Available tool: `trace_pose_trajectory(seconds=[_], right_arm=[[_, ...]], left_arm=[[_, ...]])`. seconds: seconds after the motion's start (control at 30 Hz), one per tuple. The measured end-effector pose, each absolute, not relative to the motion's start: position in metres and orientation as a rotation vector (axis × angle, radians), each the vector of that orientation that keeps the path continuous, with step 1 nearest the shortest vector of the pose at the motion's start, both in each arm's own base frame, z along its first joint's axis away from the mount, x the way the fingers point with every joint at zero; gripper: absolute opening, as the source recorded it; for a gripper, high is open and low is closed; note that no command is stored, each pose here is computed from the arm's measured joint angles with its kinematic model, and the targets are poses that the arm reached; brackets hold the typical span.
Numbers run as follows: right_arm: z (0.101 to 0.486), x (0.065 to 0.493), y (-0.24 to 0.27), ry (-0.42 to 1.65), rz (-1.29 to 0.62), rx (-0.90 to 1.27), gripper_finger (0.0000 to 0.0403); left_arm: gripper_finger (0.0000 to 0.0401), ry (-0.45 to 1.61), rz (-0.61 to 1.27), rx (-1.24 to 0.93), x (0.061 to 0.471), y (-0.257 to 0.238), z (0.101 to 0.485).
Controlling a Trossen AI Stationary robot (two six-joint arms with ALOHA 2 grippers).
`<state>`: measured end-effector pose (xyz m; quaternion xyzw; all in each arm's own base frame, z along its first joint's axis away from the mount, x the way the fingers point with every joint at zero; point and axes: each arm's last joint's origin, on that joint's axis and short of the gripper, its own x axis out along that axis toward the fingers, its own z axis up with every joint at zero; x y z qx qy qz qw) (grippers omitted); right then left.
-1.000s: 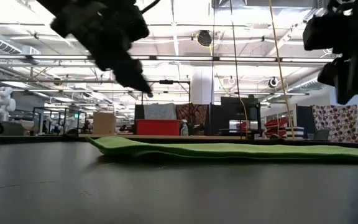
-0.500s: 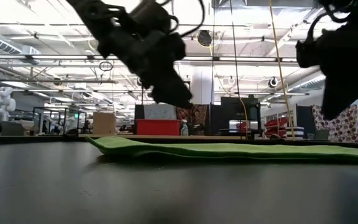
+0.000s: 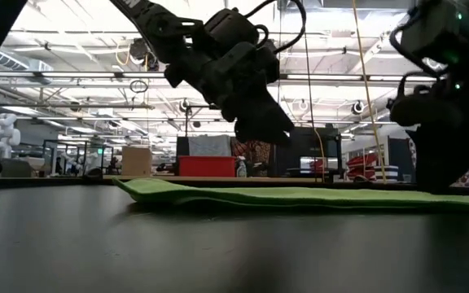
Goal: Roll towel into tight, uniform cylinder
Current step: Fold the green towel
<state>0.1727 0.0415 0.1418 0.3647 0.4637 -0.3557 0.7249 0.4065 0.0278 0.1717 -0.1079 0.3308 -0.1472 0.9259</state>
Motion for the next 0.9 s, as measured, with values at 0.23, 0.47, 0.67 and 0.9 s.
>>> trace_pose_trajectory(seconds=[0.23,0.47,0.67,0.9], right_arm=[[0.126,0.168,0.038,0.964,-0.78,0.833,0.0164],[0.119,0.164,0.036,0.965,-0.772,0.807,0.0105],[0.119,0.168,0.037,0.948,-0.71,0.777,0.001],[0.139,0.182,0.041,0.928,-0.591,0.697,0.0002]], left_arm=[[0.0225,0.728,-0.323,-0.214,0.404,0.028,0.164],[0.0225,0.72,-0.314,-0.213,0.406,0.028,0.161],[0.0225,0.673,-0.286,-0.207,0.41,0.037,0.166],[0.0225,0.605,-0.273,-0.19,0.421,0.043,0.187]])
